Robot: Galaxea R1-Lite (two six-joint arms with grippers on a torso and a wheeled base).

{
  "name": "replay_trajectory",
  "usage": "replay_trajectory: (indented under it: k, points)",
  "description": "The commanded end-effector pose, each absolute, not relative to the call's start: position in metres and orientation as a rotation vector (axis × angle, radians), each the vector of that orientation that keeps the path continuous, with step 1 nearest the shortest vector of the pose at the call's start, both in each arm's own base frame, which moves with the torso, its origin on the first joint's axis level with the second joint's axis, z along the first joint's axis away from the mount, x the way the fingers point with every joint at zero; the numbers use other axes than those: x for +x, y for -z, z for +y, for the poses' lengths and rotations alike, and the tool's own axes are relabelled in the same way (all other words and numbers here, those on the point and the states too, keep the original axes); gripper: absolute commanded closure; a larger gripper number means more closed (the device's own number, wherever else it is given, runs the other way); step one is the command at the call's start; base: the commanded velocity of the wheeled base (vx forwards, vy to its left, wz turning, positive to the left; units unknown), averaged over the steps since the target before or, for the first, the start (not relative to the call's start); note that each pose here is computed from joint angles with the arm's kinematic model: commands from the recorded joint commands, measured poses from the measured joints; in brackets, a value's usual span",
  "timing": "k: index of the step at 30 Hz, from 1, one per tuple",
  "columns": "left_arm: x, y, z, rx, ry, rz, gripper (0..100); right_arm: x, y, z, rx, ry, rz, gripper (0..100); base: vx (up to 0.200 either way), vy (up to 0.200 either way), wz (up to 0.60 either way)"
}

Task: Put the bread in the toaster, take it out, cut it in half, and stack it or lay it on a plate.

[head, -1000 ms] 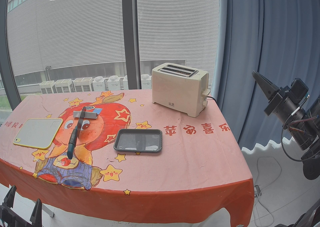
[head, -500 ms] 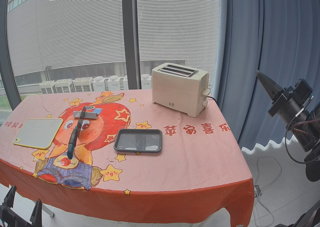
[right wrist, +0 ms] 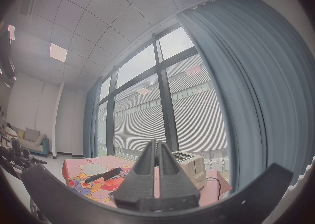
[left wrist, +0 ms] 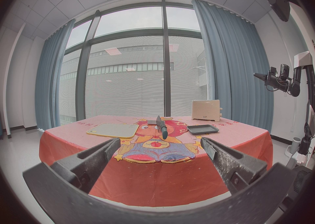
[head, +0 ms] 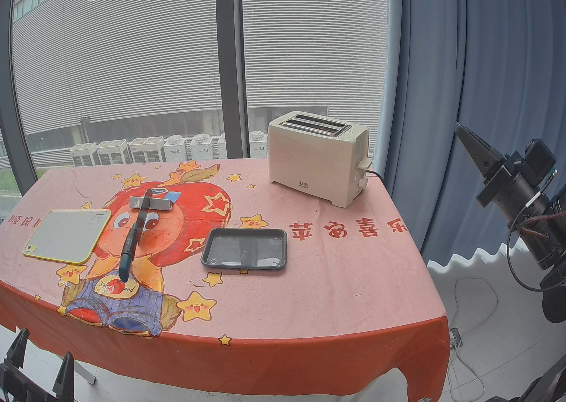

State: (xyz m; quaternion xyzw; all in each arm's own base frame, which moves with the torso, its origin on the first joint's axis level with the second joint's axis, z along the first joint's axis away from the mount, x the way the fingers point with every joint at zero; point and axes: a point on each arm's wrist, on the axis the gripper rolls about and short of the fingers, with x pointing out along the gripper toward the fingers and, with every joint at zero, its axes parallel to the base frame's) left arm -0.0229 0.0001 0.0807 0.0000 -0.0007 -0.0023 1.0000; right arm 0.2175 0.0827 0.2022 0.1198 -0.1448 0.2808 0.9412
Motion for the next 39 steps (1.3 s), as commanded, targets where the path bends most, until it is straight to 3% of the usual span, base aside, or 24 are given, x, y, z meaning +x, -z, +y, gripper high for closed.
replay_trajectory:
  k: [1,39]
  points:
    - [-0.023,-0.076,0.000,0.000,0.005,0.003,0,0.216,-0.204,0.083,0.245,-0.576,-0.302,100,0.000,0.000,0.00]
    - [-0.023,-0.076,0.000,0.000,0.005,0.003,0,0.206,-0.212,0.080,0.242,-0.594,-0.300,100,0.000,0.000,0.00]
